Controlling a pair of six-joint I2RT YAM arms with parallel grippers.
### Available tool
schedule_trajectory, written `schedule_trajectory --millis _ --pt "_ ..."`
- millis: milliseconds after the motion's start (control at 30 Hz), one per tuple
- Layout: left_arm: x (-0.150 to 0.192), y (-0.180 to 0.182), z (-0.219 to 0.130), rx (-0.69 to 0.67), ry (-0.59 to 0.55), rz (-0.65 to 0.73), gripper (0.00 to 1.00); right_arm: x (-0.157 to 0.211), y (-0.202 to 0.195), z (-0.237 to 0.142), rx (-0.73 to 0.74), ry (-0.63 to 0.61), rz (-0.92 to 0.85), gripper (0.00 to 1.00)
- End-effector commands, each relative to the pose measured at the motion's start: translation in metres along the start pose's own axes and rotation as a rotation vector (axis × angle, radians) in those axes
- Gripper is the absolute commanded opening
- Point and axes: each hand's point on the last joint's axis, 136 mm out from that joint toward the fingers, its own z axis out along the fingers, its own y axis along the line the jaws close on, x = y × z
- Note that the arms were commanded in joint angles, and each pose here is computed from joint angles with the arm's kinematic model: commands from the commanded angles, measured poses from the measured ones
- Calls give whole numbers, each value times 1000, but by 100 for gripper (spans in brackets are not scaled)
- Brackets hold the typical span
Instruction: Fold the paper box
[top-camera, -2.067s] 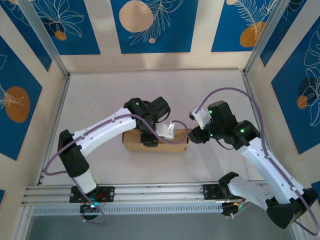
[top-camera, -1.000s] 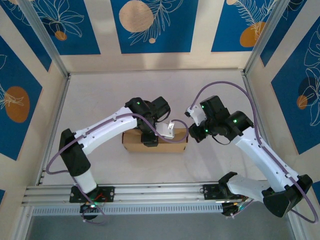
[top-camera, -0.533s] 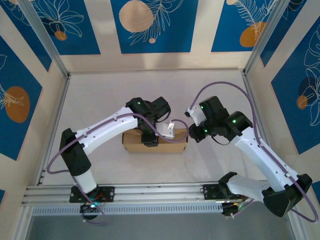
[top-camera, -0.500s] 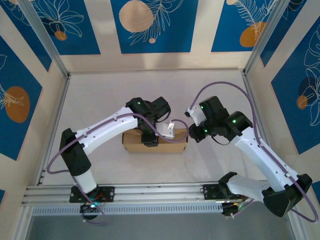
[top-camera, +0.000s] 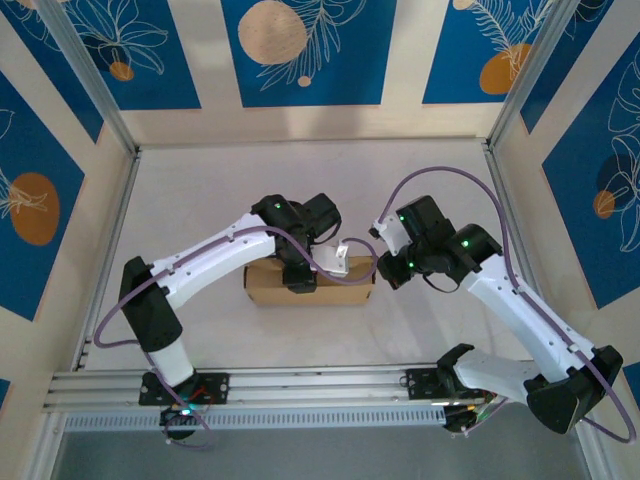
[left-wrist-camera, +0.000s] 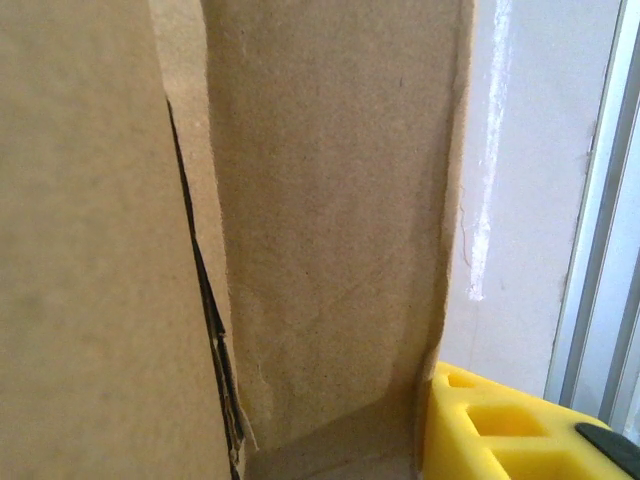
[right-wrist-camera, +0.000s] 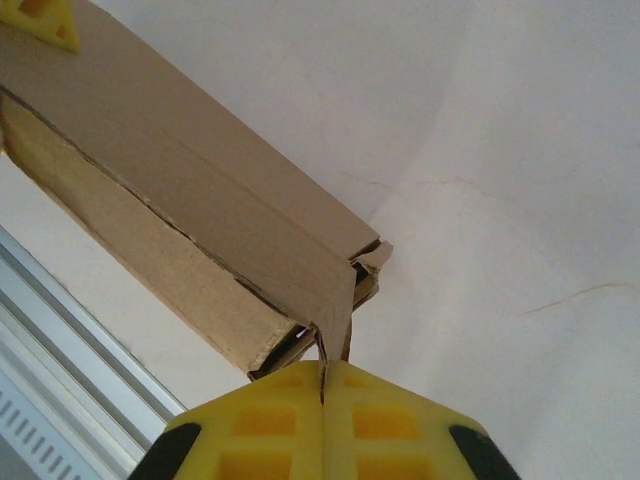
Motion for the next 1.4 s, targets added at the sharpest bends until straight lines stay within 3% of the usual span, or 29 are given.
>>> schedule_trajectory --millis 0,367,467,767,1033,1367 --pt "-9 5 -8 -8 -44 -17 42 -3 7 1 -41 7 15 3" --pt "-11 10 -2 -16 -39 -35 43 -5 12 17 -82 142 228 0" --pt "-12 12 -2 -17 -44 -46 43 -7 2 19 -30 127 337 0" --pt "-19 17 3 5 -81 -105 42 -24 4 21 -80 44 552 0" --pt "-16 21 5 -12 -74 -113 42 -13 -11 29 44 9 533 0" --pt "-19 30 3 -43 -90 -143 50 2 -24 33 166 -61 487 0"
